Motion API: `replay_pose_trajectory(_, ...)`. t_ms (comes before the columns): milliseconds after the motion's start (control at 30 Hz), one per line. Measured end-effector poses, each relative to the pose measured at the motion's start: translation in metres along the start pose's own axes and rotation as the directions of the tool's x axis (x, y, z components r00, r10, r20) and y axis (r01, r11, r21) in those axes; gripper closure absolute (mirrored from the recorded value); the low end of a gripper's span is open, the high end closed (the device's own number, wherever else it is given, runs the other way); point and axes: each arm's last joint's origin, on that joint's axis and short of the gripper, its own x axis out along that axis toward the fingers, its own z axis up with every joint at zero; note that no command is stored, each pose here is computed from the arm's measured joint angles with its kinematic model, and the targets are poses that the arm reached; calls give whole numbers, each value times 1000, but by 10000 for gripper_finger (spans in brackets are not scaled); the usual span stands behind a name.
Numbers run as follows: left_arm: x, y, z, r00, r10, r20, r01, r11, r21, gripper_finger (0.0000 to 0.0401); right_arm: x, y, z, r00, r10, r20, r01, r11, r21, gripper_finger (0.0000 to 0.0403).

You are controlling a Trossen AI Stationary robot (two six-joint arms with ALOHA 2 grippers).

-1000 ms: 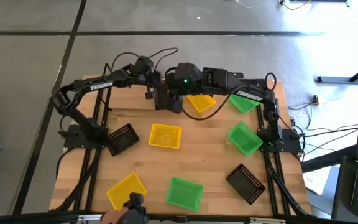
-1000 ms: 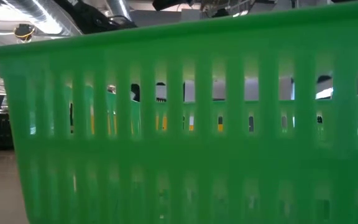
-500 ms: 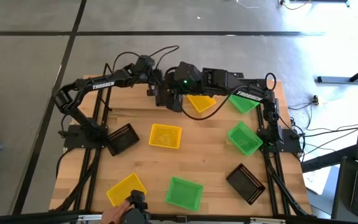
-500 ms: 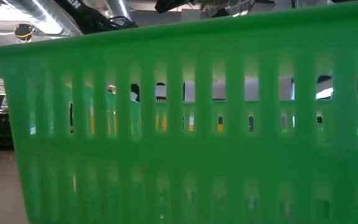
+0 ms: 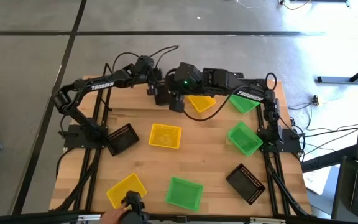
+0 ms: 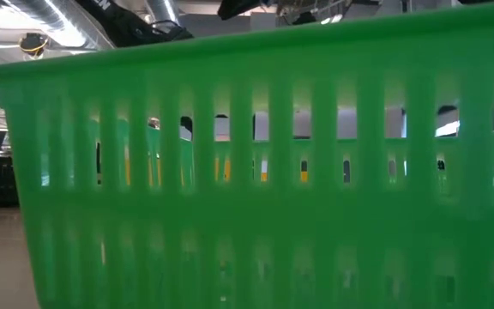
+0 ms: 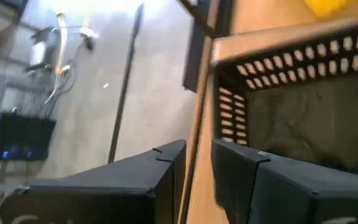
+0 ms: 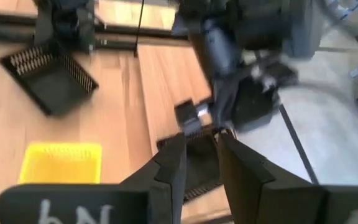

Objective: Stack baskets on shelf by color
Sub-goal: Put the top right black basket on the shelf

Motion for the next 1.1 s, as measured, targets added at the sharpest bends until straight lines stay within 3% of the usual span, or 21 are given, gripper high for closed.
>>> replay_pose_trajectory(100,-21,5,8,998,27,49,-25,999,-44,331,-15,-7,-5,999,2,-41,-2,1000,-16,313)
replay_pose_trajectory(200,-48,6,10,997,-9,70,15,996,-82,331,-27,-17,-12,996,-4,-89,5,1000,3,313)
replay_pose_trajectory(367,-76,-7,-5,969,-247,-13,239,950,-200,331,-46,-29,-14,996,-20,-87,22,1000,20,313)
replay_pose_trajectory(433,-78,-11,-8,957,-287,-46,270,935,-231,331,-50,-31,-14,997,-25,-76,27,999,25,313)
replay_pose_trajectory(633,-57,-24,-18,928,-343,-145,283,904,-321,331,-50,-34,-14,997,-31,-75,35,998,57,313)
replay_pose_trajectory(833,-24,-37,-23,900,-382,-209,304,895,-325,331,-50,-34,-14,997,-34,-73,38,998,57,313)
replay_pose_trajectory(1100,0,-38,-17,940,-305,-150,250,919,-304,331,-50,-34,-14,996,-46,-77,50,997,53,313)
